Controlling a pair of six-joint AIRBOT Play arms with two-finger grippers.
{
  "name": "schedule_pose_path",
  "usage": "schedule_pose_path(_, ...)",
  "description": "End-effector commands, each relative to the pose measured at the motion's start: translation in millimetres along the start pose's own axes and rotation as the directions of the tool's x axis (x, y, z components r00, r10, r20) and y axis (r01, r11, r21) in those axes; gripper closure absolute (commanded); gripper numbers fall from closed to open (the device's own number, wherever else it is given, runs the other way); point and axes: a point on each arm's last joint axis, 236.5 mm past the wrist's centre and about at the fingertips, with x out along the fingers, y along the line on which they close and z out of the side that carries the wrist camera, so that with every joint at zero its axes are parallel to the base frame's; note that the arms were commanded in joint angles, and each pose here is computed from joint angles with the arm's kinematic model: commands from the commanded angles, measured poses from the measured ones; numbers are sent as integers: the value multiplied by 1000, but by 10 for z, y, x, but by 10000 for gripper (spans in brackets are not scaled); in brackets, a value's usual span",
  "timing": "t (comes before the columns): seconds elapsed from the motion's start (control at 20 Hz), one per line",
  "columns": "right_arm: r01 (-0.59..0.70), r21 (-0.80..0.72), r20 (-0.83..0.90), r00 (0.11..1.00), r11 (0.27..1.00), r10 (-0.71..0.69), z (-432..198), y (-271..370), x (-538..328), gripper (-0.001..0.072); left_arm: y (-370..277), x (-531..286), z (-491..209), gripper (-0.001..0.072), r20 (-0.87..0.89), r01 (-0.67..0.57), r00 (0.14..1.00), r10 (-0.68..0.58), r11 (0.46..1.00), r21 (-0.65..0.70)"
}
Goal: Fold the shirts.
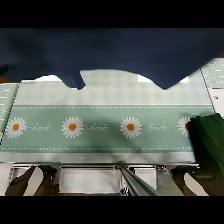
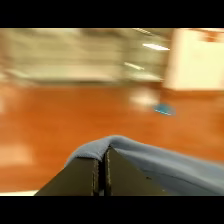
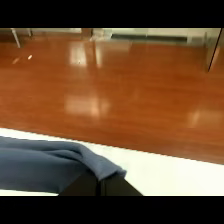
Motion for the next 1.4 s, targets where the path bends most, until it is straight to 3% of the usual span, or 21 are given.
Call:
schedule_pose_path(0.0,32,-23,41,999,999,-31,-96,135,-723,686,60,-843,56,683,39,-233,972,230,968,92)
schedule_pose_path(0.15,31,-18,-46,998,999,-32,-366,180,-890,686,148,-1212,16,683,60,-253,967,248,962,99)
schedule_pose_path(0.3,31,0,-163,986,1000,-30,-640,134,-747,686,332,-1113,-394,683,-99,-251,961,260,964,88)
schedule_pose_path(0.65,9,159,-410,910,987,58,-1623,-130,694,686,662,353,-1917,682,-460,-230,860,218,973,32)
schedule_pose_path(0.85,-12,242,-543,827,970,145,-2294,-253,1624,686,681,1227,-2964,682,-649,-203,753,107,976,-74)
schedule_pose_path(1.1,70,330,-625,764,941,162,-3108,-662,2890,686,760,2126,-3944,682,-743,-228,669,22,957,-177)
schedule_pose_path(1.35,117,430,-634,745,895,207,-3373,-905,3773,687,801,2692,-4508,681,-780,-323,625,-34,898,-297)
